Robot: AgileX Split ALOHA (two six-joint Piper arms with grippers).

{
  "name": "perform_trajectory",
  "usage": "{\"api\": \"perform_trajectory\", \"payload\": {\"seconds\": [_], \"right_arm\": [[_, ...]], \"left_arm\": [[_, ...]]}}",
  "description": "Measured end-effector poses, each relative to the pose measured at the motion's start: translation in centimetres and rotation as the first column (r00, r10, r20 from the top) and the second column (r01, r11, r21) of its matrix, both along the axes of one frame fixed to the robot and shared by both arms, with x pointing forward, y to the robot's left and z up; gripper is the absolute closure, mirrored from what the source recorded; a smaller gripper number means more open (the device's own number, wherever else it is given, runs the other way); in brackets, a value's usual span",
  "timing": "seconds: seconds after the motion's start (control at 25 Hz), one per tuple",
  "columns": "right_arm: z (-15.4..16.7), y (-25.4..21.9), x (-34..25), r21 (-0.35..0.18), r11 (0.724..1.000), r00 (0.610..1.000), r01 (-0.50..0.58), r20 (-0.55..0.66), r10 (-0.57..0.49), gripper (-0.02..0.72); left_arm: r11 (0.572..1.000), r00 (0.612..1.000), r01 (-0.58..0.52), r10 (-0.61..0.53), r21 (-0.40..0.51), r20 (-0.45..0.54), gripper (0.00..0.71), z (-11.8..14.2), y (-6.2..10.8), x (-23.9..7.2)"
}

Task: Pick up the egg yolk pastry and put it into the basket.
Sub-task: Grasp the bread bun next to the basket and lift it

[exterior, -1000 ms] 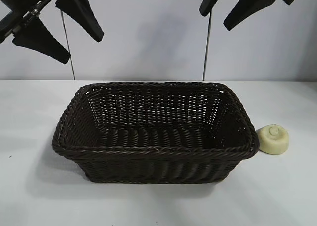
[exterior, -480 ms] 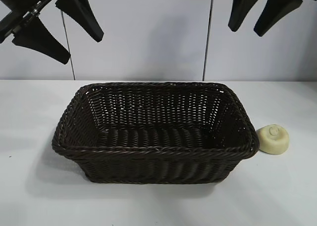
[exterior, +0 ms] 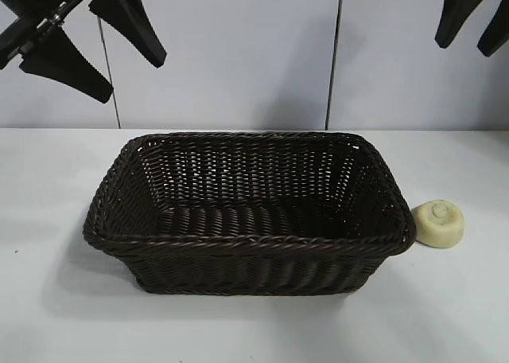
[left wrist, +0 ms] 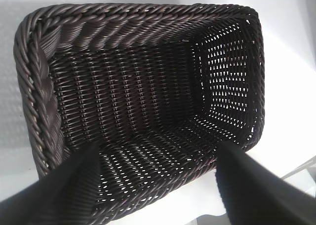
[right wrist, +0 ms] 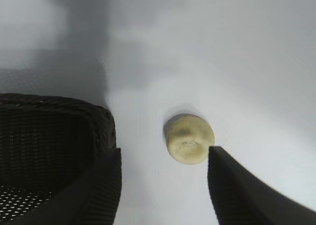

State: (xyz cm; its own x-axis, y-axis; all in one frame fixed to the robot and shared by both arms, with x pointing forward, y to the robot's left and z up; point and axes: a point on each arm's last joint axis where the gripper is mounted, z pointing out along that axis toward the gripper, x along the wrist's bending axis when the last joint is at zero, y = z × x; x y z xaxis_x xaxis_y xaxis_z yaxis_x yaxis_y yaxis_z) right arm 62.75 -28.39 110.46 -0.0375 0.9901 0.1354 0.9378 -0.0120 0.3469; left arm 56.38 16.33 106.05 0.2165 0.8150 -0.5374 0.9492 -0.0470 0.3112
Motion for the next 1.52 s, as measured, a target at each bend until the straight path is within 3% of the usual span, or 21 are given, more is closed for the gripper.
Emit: {"api": "perform_trajectory", "payload": {"seconds": [0.16,0.4,0.56,0.92,1.2,1.52], "right_arm": [[-1.0,0.0,-0.3,-0.004,1.0,0.999,-0.014,-0.032,0.014,0.314],[-6.3,0.0,-2.1,-0.006,0.999,0.975,-0.044,-0.219,0.042,0.314],[-8.5,-0.1,-3.0,-0.006,0.999,0.961,-0.041,-0.273,0.038,0.314],[-9.9,-0.3,-3.0,-0.027,0.999,0.969,-0.035,-0.246,0.027,0.313],[-10.0,-0.4,-2.6,-0.043,0.999,0.979,-0.03,-0.205,0.021,0.253],[-13.8,-0.4,-1.4,-0.039,0.999,0.963,-0.023,-0.27,0.011,0.248]], "left_arm": [[1.0,1.0,0.0,0.0,0.0,0.0,0.222,0.0,0.0,0.0],[1.0,1.0,0.0,0.0,0.001,0.0,0.222,0.0,0.0,0.0],[1.0,1.0,0.0,0.0,0.001,0.0,0.222,0.0,0.0,0.0],[1.0,1.0,0.002,-0.002,0.001,-0.002,0.222,0.0,0.0,0.0],[1.0,1.0,0.002,-0.002,0.001,-0.003,0.222,0.0,0.0,0.0],[1.0,1.0,0.004,-0.004,0.001,-0.005,0.222,0.0,0.0,-0.1]]}}
